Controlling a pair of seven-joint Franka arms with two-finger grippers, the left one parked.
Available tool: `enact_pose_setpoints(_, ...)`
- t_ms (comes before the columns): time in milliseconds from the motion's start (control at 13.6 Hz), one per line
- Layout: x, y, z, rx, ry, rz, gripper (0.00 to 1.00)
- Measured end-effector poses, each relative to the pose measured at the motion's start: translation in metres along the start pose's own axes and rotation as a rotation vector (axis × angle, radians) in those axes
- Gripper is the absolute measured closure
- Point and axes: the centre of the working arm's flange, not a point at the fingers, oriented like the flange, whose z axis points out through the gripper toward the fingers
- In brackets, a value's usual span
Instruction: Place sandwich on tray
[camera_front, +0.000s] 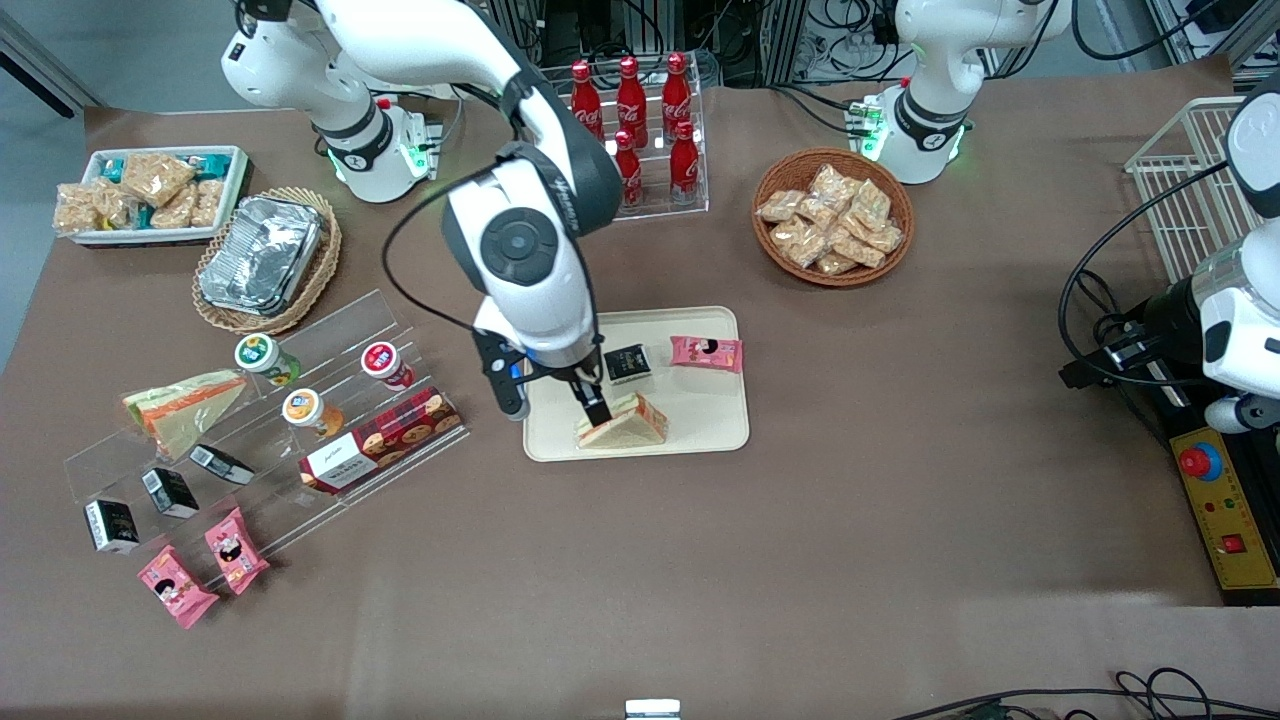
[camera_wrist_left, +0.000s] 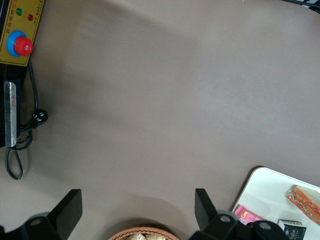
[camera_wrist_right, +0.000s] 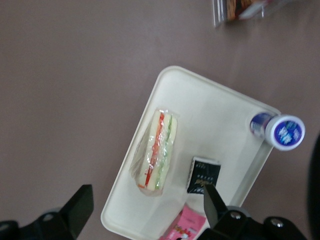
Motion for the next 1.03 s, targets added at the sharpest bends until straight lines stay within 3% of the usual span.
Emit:
enact_pose_setpoints(367,0.088,0.019,-0.067,-0.016,-0.044,-0.298,0.02)
enact_pose_setpoints(587,0.144,0.033,-0.104,0.016,-0.037,-0.458,0.02)
enact_pose_setpoints(953,0.274,0.089,-0.169,0.107,-0.055,-0.707,0.02)
enact_pose_setpoints(1027,0.291,0.101,-0.181,0.11,-0.036,-0.743,0.02)
